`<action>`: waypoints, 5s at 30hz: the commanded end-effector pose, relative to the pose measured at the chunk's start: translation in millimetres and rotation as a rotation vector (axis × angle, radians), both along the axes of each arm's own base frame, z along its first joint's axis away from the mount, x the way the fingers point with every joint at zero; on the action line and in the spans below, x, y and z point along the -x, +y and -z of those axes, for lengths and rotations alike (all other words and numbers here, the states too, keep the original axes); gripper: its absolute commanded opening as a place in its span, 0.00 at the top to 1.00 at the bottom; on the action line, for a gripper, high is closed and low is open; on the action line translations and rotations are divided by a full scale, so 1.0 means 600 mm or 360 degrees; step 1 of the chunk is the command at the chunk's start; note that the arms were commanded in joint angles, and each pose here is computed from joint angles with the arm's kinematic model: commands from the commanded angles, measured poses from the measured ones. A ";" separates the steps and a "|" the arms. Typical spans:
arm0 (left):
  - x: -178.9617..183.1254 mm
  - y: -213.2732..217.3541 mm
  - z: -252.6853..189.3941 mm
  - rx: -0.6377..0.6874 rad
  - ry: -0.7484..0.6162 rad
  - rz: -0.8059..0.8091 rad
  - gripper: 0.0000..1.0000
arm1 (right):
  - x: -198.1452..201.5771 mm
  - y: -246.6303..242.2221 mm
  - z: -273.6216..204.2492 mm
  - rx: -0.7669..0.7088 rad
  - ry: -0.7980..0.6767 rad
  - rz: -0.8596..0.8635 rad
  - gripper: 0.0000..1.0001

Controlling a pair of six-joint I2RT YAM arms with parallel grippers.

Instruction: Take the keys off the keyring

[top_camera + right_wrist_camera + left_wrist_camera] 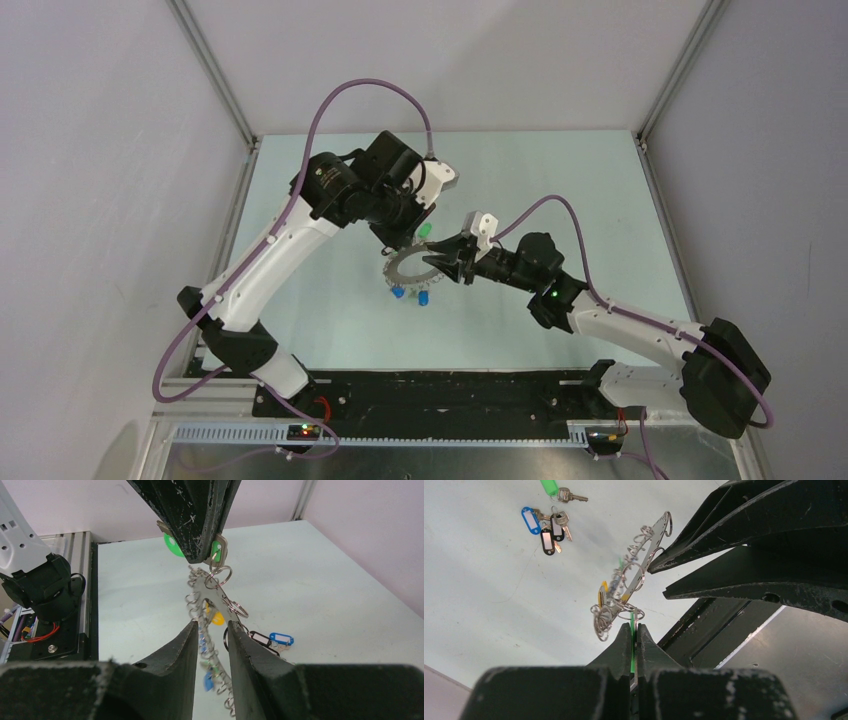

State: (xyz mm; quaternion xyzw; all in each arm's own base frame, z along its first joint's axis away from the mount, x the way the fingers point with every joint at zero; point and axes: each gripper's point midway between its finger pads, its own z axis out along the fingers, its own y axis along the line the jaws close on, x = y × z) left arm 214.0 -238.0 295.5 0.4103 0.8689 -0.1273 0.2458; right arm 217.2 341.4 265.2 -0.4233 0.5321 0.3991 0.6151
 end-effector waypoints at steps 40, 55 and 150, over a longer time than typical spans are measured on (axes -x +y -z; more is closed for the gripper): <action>-0.037 -0.033 -0.041 0.0155 -0.0063 -0.0043 1.00 | -0.025 -0.001 -0.088 -0.0199 -0.0108 0.0098 0.69; -0.031 -0.033 -0.045 0.0178 -0.0054 -0.0049 1.00 | -0.030 0.016 -0.099 -0.0290 -0.0109 0.0077 0.69; -0.054 0.035 -0.028 0.0364 0.0012 -0.0230 1.00 | 0.058 0.025 -0.060 -0.0159 -0.0083 -0.0266 0.74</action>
